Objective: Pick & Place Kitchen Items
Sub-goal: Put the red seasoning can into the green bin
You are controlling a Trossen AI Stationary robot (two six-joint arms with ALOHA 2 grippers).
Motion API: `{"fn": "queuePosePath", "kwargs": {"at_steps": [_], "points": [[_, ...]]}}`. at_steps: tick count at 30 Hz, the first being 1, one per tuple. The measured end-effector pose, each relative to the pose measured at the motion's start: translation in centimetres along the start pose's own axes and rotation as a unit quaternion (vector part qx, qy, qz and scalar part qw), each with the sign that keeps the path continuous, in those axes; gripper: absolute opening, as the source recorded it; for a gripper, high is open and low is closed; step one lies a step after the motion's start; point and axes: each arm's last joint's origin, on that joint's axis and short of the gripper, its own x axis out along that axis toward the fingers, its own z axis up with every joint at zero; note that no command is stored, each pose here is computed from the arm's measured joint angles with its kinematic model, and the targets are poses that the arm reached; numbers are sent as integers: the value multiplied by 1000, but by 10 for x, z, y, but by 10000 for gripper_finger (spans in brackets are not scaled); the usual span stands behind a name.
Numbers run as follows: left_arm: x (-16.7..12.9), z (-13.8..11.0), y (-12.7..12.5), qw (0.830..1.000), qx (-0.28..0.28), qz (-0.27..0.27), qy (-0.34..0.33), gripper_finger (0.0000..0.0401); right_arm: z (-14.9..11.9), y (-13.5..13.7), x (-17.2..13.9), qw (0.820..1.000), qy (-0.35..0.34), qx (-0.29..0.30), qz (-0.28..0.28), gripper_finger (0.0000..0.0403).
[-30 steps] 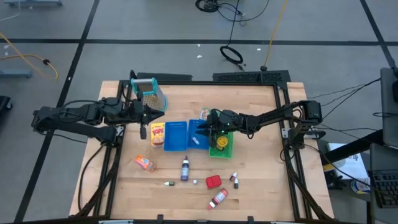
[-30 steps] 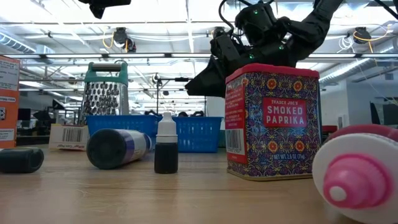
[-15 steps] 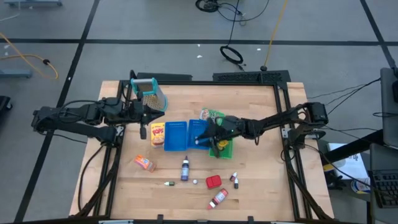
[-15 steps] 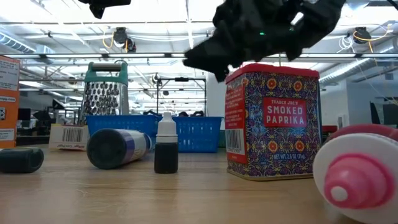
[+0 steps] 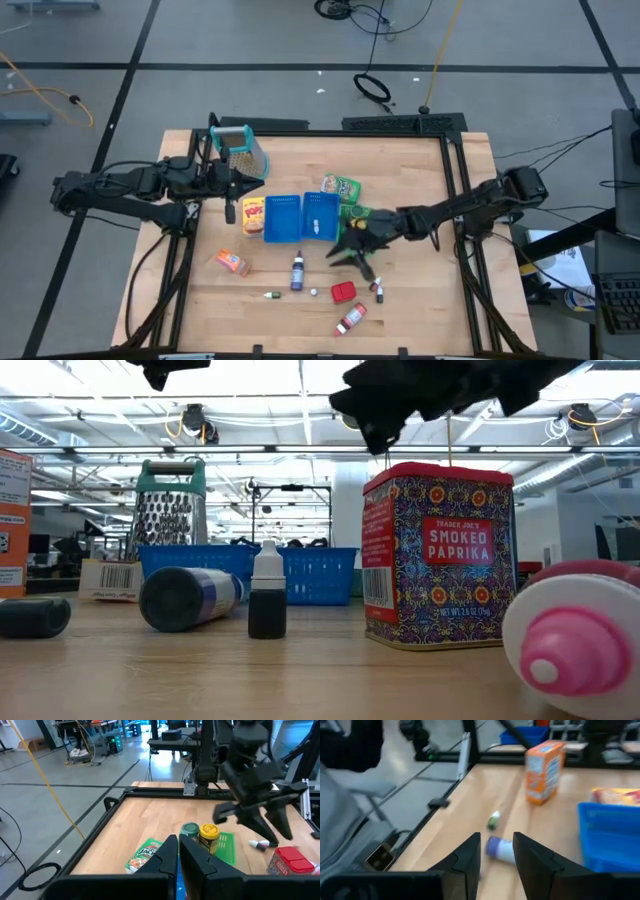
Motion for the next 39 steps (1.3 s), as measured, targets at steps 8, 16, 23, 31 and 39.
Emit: {"fn": "queuePosePath", "kwargs": {"at_steps": [8, 16, 23, 31, 39], "points": [[0, 0, 0, 1000, -2, 0, 0, 21, -9, 40, 6, 998, 32, -2, 57, 109], [0, 0, 0, 1000, -15, 0, 0, 21, -23, 75, 7, 991, 92, 17, 96, 109], [0, 0, 0, 1000, -17, 0, 0, 21, -35, 95, 5, 985, 141, 59, 75, 109], [0, 0, 0, 1000, -17, 0, 0, 21, -46, 106, 1, 980, 175, 90, 8, 109], [0, 0, 0, 1000, -17, 0, 0, 21, -51, 112, -1, 974, 193, 122, -10, 121]]}}
